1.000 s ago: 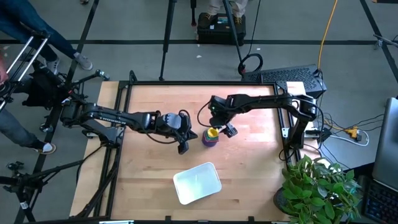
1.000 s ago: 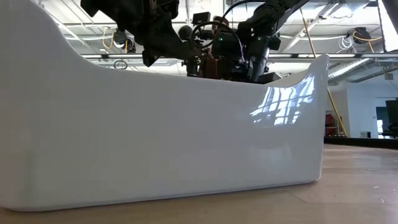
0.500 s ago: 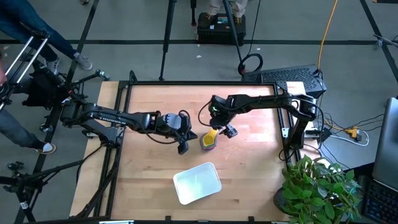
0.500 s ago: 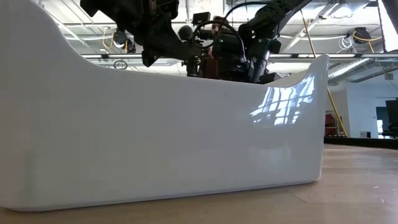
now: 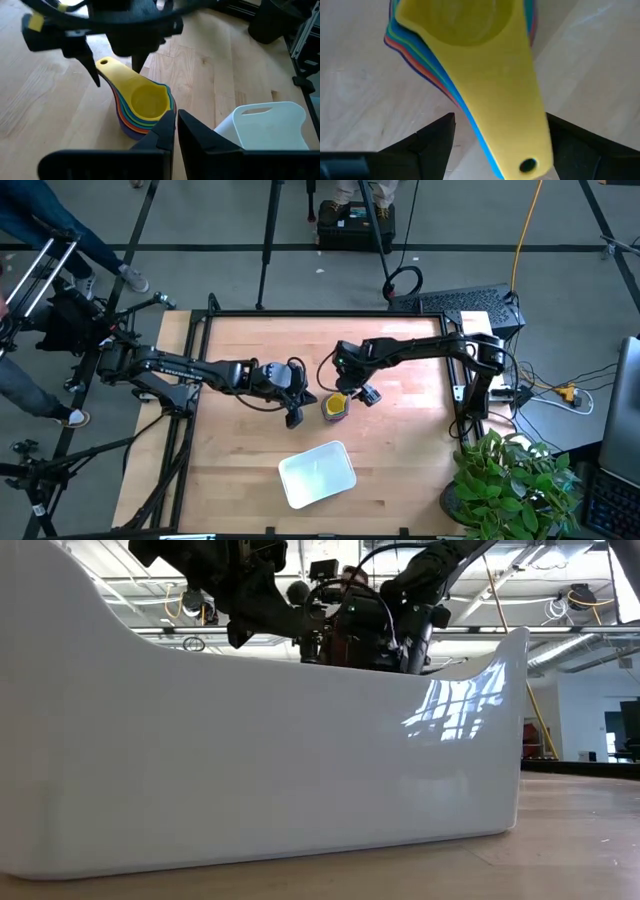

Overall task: Nest measuring cups in basket
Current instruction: Put the stacked measuring cups into the white bin

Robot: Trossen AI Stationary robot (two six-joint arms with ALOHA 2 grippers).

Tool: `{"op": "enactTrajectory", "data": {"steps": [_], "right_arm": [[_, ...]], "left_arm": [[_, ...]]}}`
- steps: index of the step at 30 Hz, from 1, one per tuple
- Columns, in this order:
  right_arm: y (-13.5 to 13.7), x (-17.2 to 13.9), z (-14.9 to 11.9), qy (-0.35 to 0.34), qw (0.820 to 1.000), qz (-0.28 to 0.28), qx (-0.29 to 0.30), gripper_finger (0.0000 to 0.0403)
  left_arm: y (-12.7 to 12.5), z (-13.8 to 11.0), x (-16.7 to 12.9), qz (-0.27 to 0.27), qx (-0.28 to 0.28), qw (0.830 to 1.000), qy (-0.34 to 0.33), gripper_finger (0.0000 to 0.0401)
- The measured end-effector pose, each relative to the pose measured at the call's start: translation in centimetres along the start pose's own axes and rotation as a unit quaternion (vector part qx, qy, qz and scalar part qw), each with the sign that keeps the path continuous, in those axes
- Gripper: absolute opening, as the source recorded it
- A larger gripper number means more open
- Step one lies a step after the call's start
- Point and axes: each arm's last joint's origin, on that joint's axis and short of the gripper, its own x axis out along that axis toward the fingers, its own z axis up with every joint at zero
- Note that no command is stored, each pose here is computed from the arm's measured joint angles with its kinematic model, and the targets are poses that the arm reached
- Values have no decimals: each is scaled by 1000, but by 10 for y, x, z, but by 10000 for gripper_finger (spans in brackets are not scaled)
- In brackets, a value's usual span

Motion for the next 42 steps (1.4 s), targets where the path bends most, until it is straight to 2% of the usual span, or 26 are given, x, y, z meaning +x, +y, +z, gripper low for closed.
{"op": "enactTrajectory", "data": {"steps": [5,11,25,34,42], "right_arm": [[2,11,1,14,1000,6,-5,257],[2,9,2,19,1000,-7,-7,226],[3,9,-2,60,998,-20,9,124],[5,8,0,59,998,-19,19,141],[12,-11,6,26,1000,-8,14,167]], "left_arm": [[-1,0,0,0,0,1000,1,24],[-1,-1,0,-1,0,1000,4,24],[-1,-1,0,0,1,1000,4,24],[-1,-1,0,0,1,1000,4,24],[-1,-1,0,0,1,1000,4,24]]}}
